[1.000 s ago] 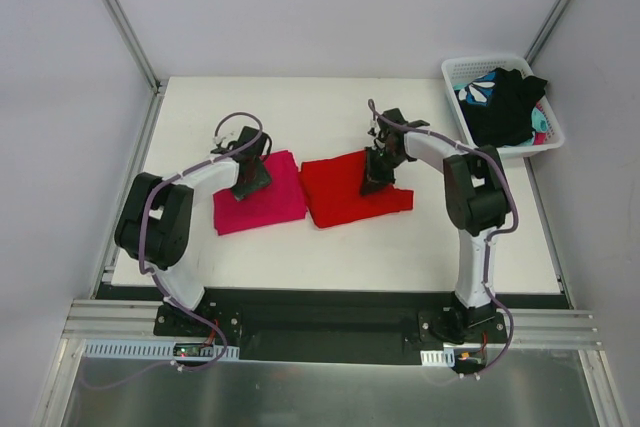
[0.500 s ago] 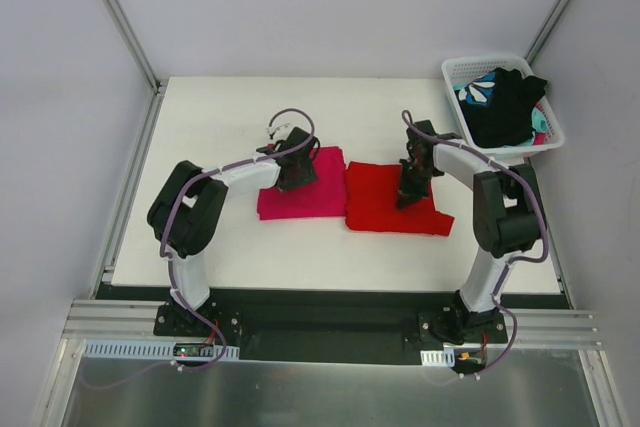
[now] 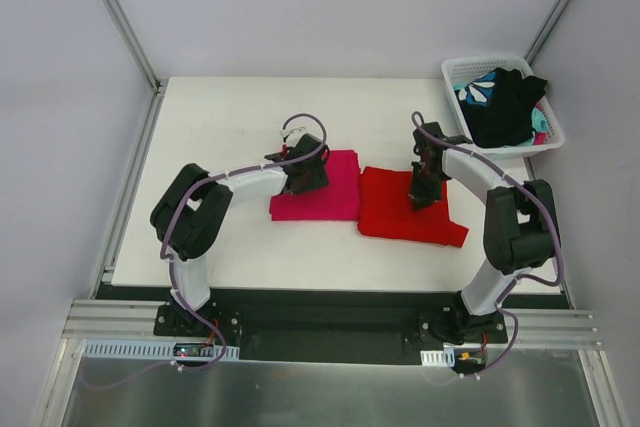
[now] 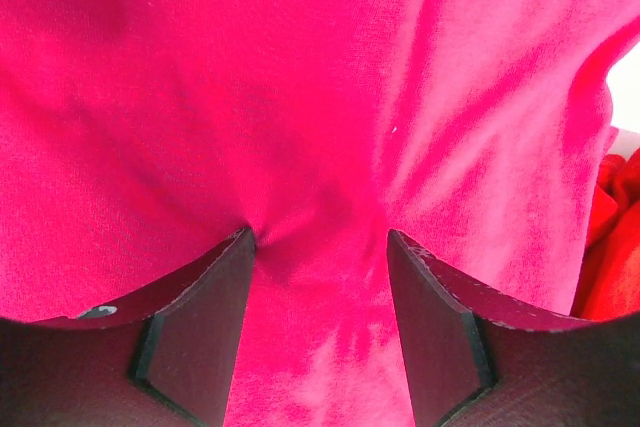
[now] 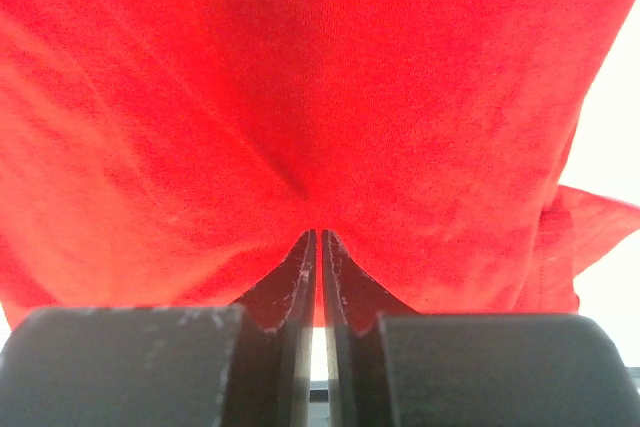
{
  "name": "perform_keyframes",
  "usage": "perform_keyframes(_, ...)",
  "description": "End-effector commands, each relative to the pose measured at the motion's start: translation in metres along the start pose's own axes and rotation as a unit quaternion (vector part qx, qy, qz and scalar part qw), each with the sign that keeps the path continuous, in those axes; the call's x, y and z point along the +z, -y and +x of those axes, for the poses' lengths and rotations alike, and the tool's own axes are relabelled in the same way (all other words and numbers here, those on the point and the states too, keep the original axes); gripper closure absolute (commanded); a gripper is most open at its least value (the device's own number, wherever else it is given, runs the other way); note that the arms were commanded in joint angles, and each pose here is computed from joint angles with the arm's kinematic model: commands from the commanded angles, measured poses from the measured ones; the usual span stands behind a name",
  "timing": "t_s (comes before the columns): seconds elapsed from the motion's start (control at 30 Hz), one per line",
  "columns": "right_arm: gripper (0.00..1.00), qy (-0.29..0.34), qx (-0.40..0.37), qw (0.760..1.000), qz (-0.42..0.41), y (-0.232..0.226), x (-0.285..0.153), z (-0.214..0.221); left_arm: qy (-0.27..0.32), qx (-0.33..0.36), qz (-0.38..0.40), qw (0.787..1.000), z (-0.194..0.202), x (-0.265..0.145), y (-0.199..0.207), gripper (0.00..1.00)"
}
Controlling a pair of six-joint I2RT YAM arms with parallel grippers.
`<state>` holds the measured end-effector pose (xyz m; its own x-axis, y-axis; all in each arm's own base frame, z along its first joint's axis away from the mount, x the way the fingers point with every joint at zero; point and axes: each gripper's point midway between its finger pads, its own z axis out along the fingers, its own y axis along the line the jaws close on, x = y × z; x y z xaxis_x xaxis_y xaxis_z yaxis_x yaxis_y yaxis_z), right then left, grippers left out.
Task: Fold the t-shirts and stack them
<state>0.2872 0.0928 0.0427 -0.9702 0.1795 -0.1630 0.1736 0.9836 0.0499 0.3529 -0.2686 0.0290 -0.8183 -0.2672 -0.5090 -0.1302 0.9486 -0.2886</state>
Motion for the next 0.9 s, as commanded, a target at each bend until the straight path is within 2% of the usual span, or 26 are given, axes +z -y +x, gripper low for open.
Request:
perform_keyframes(0.0,0.9,0.044,0.004,0.999,0.009,0.002,-0.04,-0.019,-0.104,0.028,-0.032,0.994,0.064,-0.005,-0.031,0.44)
perform_keyframes(0.53,0.9,0.08,-0.001,0.997,-0.003,0.004,-0.078,-0.021,-0.104,0.039,-0.055,0.992,0.076,-0.014,-0.062,0.44)
perform_keyframes(0.87,0.9,0.086,-0.005,0.996,0.0,0.009,-0.089,-0.018,-0.103,-0.01,-0.06,0.993,0.054,-0.016,-0.101,0.44)
